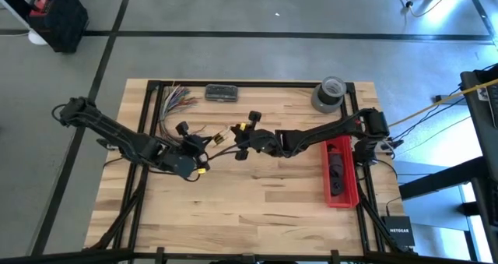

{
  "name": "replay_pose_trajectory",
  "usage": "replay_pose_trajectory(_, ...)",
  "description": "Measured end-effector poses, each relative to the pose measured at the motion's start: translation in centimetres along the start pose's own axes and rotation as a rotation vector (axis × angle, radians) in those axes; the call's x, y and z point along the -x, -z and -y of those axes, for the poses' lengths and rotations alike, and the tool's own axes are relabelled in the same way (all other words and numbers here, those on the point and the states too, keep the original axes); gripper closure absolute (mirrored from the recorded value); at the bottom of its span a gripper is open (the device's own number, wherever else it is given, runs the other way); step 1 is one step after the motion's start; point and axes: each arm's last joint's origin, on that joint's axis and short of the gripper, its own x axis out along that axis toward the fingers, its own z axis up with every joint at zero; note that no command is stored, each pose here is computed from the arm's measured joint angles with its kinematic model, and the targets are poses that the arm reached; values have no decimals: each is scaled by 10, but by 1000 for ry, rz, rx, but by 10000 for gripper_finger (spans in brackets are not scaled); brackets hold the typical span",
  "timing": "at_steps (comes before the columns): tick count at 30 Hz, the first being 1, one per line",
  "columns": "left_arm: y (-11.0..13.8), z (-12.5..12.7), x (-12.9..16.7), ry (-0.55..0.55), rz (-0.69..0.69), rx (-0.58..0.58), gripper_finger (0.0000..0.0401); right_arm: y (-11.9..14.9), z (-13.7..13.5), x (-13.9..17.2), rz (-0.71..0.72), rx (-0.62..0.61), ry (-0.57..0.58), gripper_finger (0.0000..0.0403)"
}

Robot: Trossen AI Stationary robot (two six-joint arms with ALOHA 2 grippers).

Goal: Coil cords
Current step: Coil the yellow wire onto the black spool

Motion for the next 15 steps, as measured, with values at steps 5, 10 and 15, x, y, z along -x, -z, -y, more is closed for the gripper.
replay_pose_trajectory(5, 4, -3, -9, -41, -46, -33, 401, -4, 5, 6, -6, -33, -25, 387)
replay_pose_trajectory(10, 4, -4, -11, -35, -62, -40, 401, -7, 4, 7, 20, -86, -104, 386)
replay_pose_trajectory(15, 5, -4, -14, -38, -74, -48, 401, -17, 1, 11, 62, -153, -194, 386)
